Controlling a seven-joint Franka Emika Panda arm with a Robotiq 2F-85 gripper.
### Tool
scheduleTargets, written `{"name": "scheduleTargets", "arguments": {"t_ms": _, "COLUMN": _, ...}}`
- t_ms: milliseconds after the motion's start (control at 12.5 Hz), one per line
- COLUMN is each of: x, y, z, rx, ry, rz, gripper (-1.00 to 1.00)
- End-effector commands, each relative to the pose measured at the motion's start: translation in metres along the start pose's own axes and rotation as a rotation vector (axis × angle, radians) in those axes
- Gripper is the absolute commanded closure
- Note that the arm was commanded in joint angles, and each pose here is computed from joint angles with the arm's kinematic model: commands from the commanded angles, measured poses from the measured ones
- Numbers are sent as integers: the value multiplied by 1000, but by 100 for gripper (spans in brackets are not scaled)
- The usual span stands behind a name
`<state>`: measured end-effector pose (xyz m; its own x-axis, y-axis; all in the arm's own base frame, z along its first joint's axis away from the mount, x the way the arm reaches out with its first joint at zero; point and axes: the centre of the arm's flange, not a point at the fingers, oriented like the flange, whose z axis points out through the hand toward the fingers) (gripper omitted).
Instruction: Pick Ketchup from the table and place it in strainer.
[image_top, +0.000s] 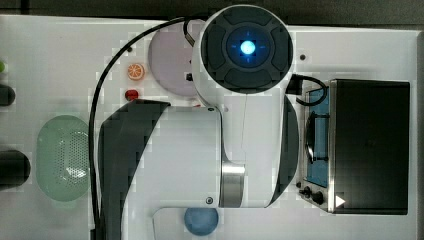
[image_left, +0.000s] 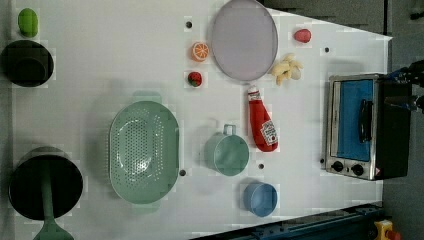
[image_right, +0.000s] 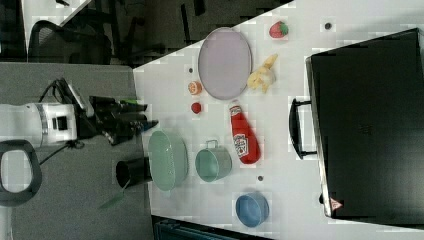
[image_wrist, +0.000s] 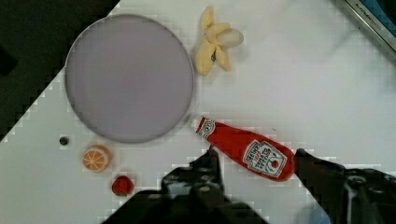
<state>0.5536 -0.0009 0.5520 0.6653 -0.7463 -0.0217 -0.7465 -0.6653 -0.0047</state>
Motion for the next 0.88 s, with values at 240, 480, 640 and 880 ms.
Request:
{"name": "scheduleTargets", "arguments": {"t_ms": 240, "x": -52, "y": 86, "z": -46, "rx": -73, "ry": -59, "rz": 45, "gripper": -99}}
{"name": "scheduleTargets", "arguments": {"t_ms": 480, "x": -53, "y": 70, "z": -7, "rx": -107, "ry": -91, "rz": -59, "gripper": -100}}
{"name": "scheduleTargets", "arguments": {"t_ms": 640, "x": -49, "y": 54, "z": 29, "rx": -111, "ry": -100, "rz": -149, "gripper": -100}}
{"name": "scheduleTargets", "arguments": {"t_ms": 880, "x": -42, "y": 35, "z": 90, "rx": -101, "ry": -107, "rz": -298, "gripper": -100}}
